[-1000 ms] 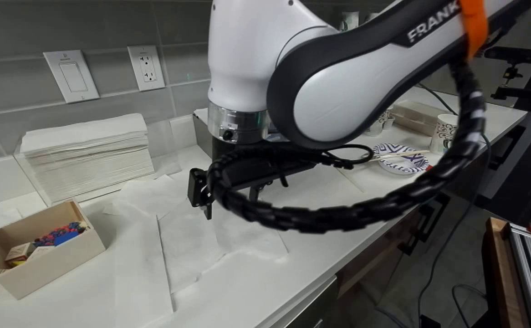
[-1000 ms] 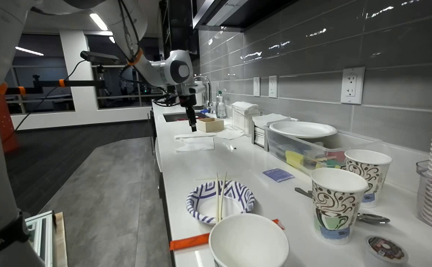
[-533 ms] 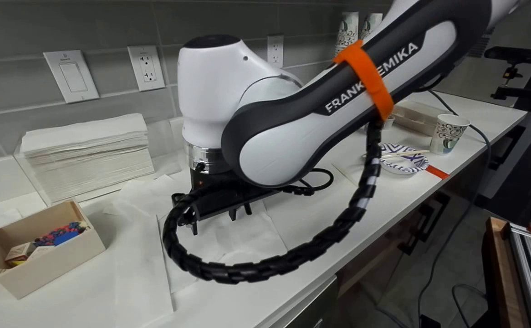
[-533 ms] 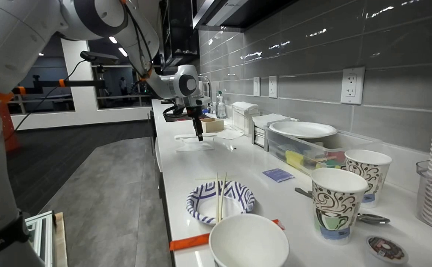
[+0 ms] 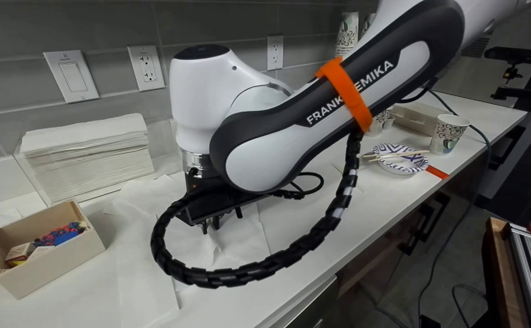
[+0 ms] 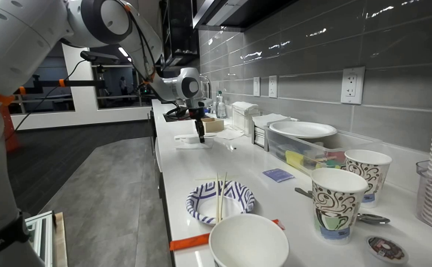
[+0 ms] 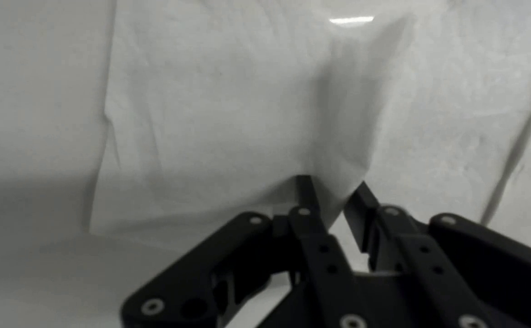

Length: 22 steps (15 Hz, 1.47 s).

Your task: Wipe the counter top using the paper towel

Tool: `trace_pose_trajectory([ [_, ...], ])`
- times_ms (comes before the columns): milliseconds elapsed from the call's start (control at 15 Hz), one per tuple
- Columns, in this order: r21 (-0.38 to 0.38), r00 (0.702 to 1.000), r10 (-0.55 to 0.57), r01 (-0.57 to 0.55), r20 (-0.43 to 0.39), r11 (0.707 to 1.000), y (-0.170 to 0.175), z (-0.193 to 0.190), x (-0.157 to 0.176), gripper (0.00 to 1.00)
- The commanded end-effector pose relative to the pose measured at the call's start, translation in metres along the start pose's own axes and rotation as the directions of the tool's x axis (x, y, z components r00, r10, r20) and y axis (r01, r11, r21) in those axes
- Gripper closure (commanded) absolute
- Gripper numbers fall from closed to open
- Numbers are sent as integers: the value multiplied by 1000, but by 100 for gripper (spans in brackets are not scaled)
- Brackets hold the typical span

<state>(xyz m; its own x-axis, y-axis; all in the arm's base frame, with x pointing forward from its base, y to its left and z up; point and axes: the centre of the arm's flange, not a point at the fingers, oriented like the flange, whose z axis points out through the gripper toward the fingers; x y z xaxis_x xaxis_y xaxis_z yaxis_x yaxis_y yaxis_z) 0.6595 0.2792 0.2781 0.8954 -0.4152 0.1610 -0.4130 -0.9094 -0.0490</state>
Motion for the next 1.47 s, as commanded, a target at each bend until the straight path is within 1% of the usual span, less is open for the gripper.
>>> trace_pose_trajectory([
  [0, -15, 1000, 27, -26, 14, 1000, 0, -16, -3, 100],
  [267, 4, 996, 89, -89, -24, 996, 16, -52, 6, 100],
  [467, 16, 985, 159, -158, -68, 987, 32, -85, 19, 100],
  [533, 30, 980, 179, -177, -88, 984, 37, -93, 24, 100],
  [600, 29, 970, 200, -198, -139, 980, 44, -100, 32, 100],
  [733, 55, 959, 228, -222, -169, 973, 53, -110, 44, 100],
  [800, 61, 955, 233, -225, -184, 972, 57, -114, 48, 100],
  [933, 55, 946, 220, -214, -238, 975, 65, -118, 57, 100],
  [1000, 31, 948, 206, -205, -243, 978, 70, -115, 60, 100],
  [1067, 45, 956, 203, -198, -213, 979, 58, -121, 67, 100],
  [1400, 47, 955, 203, -197, -215, 979, 58, -122, 68, 99],
])
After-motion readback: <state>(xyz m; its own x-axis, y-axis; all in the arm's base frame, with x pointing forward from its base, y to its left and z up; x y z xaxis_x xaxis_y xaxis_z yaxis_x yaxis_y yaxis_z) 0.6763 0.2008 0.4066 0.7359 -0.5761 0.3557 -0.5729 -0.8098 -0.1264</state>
